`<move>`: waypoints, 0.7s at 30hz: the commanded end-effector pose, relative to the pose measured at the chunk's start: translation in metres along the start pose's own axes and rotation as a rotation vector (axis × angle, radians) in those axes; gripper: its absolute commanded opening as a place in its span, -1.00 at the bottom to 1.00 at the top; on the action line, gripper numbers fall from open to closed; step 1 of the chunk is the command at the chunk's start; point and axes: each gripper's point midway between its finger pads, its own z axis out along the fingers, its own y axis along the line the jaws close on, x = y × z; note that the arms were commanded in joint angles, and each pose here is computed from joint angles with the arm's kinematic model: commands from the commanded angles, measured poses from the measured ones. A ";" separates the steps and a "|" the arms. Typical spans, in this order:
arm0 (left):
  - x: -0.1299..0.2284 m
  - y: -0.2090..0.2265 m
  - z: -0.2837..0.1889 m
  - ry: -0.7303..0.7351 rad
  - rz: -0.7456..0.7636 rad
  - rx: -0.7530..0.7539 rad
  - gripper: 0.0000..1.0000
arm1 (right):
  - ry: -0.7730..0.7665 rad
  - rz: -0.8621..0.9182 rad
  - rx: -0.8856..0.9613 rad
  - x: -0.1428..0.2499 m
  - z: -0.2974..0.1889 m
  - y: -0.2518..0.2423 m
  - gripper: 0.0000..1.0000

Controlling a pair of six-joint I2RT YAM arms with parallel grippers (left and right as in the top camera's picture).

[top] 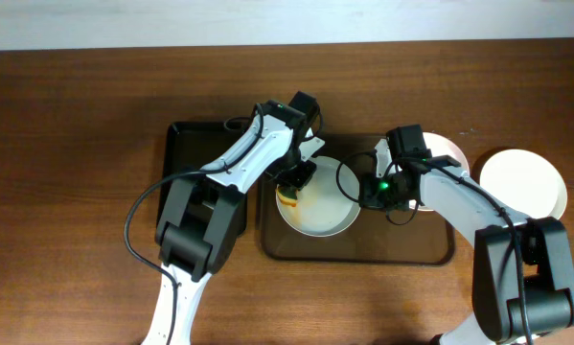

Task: Clean dirty plates on tray and stack at the side
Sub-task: 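Scrub the plate's sauce with the sponge while the right gripper holds it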

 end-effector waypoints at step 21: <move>-0.010 -0.067 -0.053 -0.088 -0.037 0.682 -1.00 | 0.030 0.021 -0.009 0.009 0.006 -0.002 -0.92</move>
